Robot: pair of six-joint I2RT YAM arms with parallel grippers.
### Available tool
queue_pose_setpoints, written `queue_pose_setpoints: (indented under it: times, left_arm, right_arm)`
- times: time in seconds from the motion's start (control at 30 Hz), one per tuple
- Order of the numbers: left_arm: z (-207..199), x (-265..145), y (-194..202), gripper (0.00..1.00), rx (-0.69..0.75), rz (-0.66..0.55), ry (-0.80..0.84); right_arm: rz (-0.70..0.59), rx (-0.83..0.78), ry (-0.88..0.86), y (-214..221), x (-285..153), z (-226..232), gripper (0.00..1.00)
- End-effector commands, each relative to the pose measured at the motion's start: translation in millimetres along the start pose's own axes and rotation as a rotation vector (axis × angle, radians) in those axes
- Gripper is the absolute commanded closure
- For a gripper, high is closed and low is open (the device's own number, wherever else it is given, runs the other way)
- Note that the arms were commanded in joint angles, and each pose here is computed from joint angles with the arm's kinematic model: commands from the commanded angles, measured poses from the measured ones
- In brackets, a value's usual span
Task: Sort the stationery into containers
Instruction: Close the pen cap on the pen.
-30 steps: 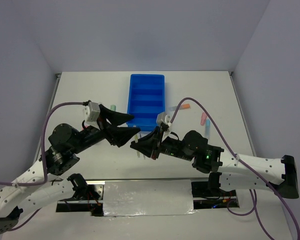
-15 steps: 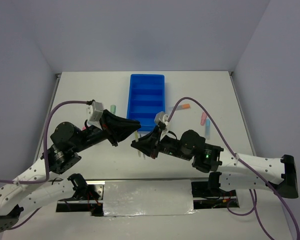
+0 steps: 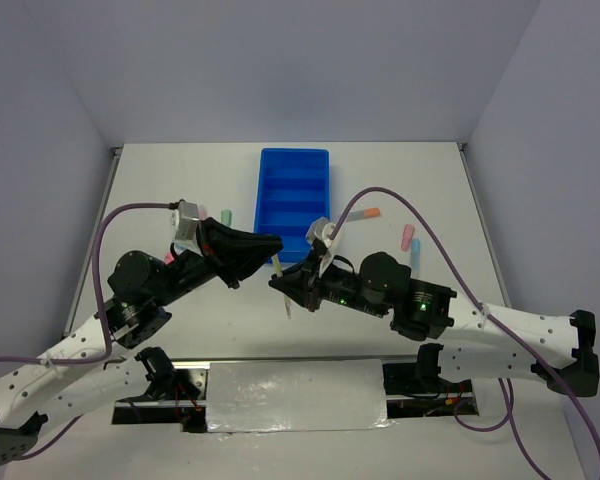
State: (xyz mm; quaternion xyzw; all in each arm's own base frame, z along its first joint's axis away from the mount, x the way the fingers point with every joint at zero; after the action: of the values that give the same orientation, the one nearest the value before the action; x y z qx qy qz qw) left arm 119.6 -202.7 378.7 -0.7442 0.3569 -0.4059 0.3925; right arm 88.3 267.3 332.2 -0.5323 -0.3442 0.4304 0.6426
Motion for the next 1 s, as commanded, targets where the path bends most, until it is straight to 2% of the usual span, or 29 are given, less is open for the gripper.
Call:
queue_pose_setpoints:
  times: [0.0, 0.13, 0.43, 0.53, 0.63, 0.73, 0.87, 0.93, 0.97]
  left_arm:
    - [21, -14, 67, 1.00, -0.101, 0.246, -0.074]
    - [23, -15, 84, 1.00, -0.127, 0.288, -0.068]
    - [29, -27, 142, 1.00, -0.220, 0.389, -0.097]
    - [29, -27, 155, 1.00, -0.227, 0.420, -0.120]
    - [26, -25, 149, 1.00, -0.211, 0.407, -0.121]
    - [31, -28, 144, 1.00, -0.171, 0.420, -0.190]
    - [37, -31, 97, 1.00, -0.094, 0.298, -0.402]
    - [28, -28, 62, 0.98, -0.077, 0.204, -0.422]
    - [32, -33, 55, 0.81, -0.049, 0.200, -0.482]
  right_arm:
    - [-0.447, -0.015, -0.045, -111, -24, 14, 1.00]
    - [-0.473, -0.039, -0.044, -123, -24, 14, 1.00]
    - [-0.573, -0.104, -0.070, -183, -28, 14, 1.00]
    - [-0.567, -0.121, -0.100, -193, -25, 17, 1.00]
    - [-0.552, -0.124, -0.088, -186, -22, 14, 1.00]
    - [-0.565, -0.130, -0.093, -180, -28, 13, 1.00]
    - [-0.321, -0.220, -0.048, -121, -3, -3, 1.00]
    - [-0.210, -0.240, -0.074, -81, 7, -11, 1.00]
    - [-0.181, -0.257, -0.141, -70, 9, -8, 1.00]
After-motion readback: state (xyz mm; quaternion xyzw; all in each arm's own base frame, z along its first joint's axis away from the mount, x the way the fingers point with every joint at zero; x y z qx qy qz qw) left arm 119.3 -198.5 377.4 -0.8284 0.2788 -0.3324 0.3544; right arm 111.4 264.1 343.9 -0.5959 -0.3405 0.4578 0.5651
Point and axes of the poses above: each gripper's point midway between its finger pads, its own x axis out along the fingers, its own z axis along the line the jaws close on, y = z × x, the point moved 8 cm from there along -x, back along the fingers, and after that the axes turned 1 degree about -x, right-handed, at the moved point
